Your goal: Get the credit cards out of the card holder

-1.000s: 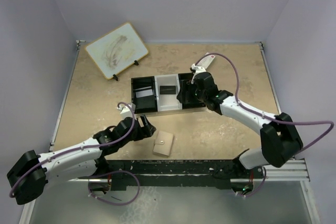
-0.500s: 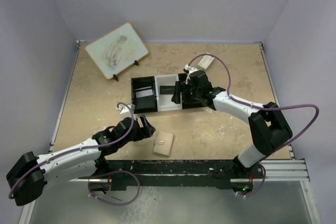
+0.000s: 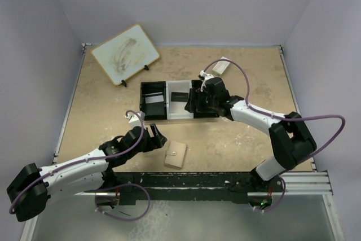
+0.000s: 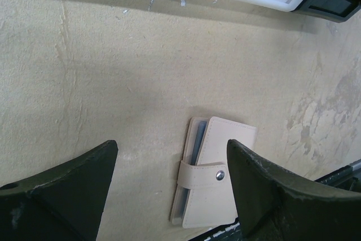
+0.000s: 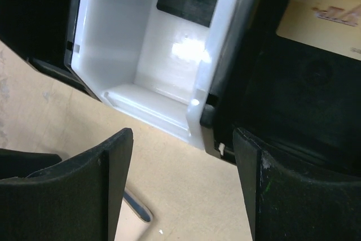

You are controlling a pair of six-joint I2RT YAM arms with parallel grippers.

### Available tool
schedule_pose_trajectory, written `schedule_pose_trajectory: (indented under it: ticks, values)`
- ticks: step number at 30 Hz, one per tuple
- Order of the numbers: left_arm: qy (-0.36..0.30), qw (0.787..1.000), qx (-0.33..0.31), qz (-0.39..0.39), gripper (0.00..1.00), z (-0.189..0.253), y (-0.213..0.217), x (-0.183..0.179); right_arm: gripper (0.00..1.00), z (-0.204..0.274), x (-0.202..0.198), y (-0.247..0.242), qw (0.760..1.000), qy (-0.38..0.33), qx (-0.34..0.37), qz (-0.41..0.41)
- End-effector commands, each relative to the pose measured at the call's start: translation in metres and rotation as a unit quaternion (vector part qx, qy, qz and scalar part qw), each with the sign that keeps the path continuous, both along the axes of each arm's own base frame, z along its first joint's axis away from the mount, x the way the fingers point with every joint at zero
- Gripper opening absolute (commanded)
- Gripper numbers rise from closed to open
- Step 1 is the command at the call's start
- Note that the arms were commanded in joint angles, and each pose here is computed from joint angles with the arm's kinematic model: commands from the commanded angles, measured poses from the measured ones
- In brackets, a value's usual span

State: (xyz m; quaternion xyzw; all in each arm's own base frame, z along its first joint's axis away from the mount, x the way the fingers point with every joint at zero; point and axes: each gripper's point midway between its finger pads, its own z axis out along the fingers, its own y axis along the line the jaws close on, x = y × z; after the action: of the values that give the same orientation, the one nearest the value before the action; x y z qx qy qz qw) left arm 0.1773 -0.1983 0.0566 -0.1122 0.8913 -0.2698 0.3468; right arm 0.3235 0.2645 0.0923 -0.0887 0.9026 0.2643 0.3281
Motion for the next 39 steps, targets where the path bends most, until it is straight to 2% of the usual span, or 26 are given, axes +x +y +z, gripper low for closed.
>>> schedule_pose_trajectory:
  ticks: [1, 5, 11, 13, 17, 23, 26, 28, 39]
  values:
    - [-0.013, 1.000, -0.014, 0.005, 0.76, 0.010, -0.003, 0.004, 0.74, 0.040, 0.003, -0.020, 0.997, -0.062, 0.002, -0.043]
    - [-0.017, 1.000, -0.022, -0.003, 0.76, 0.012, -0.007, 0.004, 0.73, 0.050, -0.020, -0.029, 0.997, -0.066, 0.019, -0.042]
    - [-0.019, 0.994, -0.038, -0.097, 0.63, 0.023, -0.039, -0.005, 0.66, 0.026, -0.082, 0.000, 0.996, 0.002, 0.085, -0.036]
    - [-0.017, 0.993, -0.027, -0.112, 0.58, 0.026, -0.044, -0.005, 0.63, 0.013, -0.105, 0.011, 0.992, 0.036, 0.114, -0.043]
    - [-0.041, 0.988, 0.048, -0.138, 0.59, 0.034, -0.049, -0.008, 0.58, -0.012, -0.144, 0.023, 0.979, 0.100, 0.174, -0.038]
    - [-0.066, 0.970, 0.147, -0.180, 0.56, 0.034, -0.067, -0.021, 0.53, -0.029, -0.155, 0.015, 0.972, 0.133, 0.177, -0.077]
    - [-0.074, 0.952, 0.235, -0.183, 0.54, 0.024, -0.065, -0.025, 0.51, -0.038, -0.156, 0.004, 0.968, 0.144, 0.173, -0.114]
    - [-0.076, 0.941, 0.265, -0.194, 0.51, 0.018, -0.068, -0.030, 0.51, -0.042, -0.157, -0.002, 0.964, 0.145, 0.179, -0.131]
    - [-0.063, 0.921, 0.316, -0.219, 0.48, -0.011, -0.076, -0.037, 0.50, -0.046, -0.161, -0.003, 0.961, 0.148, 0.196, -0.127]
